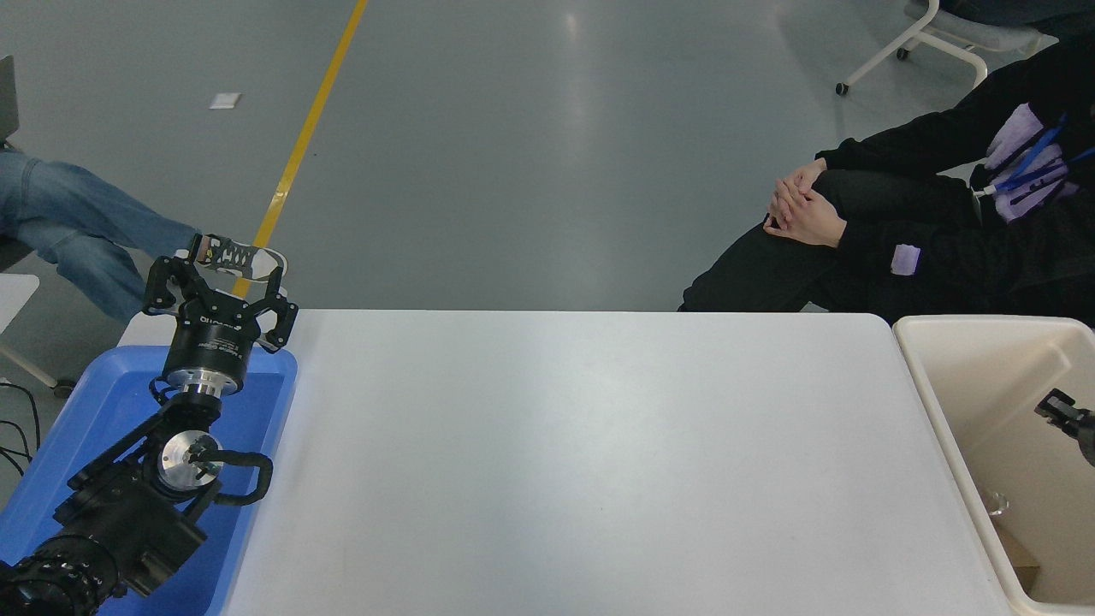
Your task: Pick up paper ball place in dustbin
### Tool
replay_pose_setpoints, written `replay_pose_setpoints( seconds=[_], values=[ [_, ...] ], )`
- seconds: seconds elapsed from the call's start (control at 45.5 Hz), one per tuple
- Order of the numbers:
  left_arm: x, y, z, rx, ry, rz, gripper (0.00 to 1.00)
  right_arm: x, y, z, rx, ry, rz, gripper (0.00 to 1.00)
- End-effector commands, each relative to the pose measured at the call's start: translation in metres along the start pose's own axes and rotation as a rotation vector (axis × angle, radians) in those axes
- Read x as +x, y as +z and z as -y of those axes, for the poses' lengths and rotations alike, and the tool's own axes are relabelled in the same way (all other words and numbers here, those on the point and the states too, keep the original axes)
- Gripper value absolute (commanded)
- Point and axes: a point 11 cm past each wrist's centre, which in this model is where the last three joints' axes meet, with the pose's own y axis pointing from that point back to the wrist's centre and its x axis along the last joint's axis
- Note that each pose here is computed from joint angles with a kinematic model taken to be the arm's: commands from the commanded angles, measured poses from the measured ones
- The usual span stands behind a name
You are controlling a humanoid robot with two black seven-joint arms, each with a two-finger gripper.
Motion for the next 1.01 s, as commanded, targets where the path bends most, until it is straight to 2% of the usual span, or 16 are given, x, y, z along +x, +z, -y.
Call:
replay_pose_setpoints(
  seconds=[0.0, 0.044, 0.11, 0.198, 0.571, 0.703, 0.835, 0.989],
  values=[
    [0.000, 0.000, 0.000, 0.001, 0.000, 0.000, 0.99, 0.007, -0.018, -0.018, 0.054, -0.043, 0.032, 0.68],
    [0.000, 0.000, 0.000, -0.001, 0.000, 0.000, 0.99, 0.009, -0.022, -0.022, 0.064, -0.048, 0.038, 0.74],
    [0.000, 0.000, 0.000, -0.001, 0.000, 0.000, 0.99, 0.018, -0.031, -0.030, 0.087, -0.045, 0.052, 0.89],
    [0.000, 0.000, 0.000, 0.001, 0.000, 0.000, 0.99, 0.011, -0.044, -0.044, 0.121, -0.101, 0.042, 1.00],
    [0.000, 0.000, 0.000, -0.001, 0.000, 0.000, 0.99, 0.002, -0.123, -0.131, 0.275, -0.449, -0.180, 1.00],
    [0.000, 0.000, 0.000, 0.001, 0.000, 0.000, 0.99, 0.000, -0.141, -0.152, 0.248, -0.531, -0.323, 1.00],
    [0.000, 0.000, 0.000, 0.001, 0.000, 0.000, 0.99, -0.003, -0.178, -0.205, 0.247, -0.690, -0.531, 1.00],
    [0.000, 0.000, 0.000, 0.001, 0.000, 0.000, 0.99, 0.031, -0.217, -0.251, 0.338, -0.558, -0.579, 1.00]
  ],
)
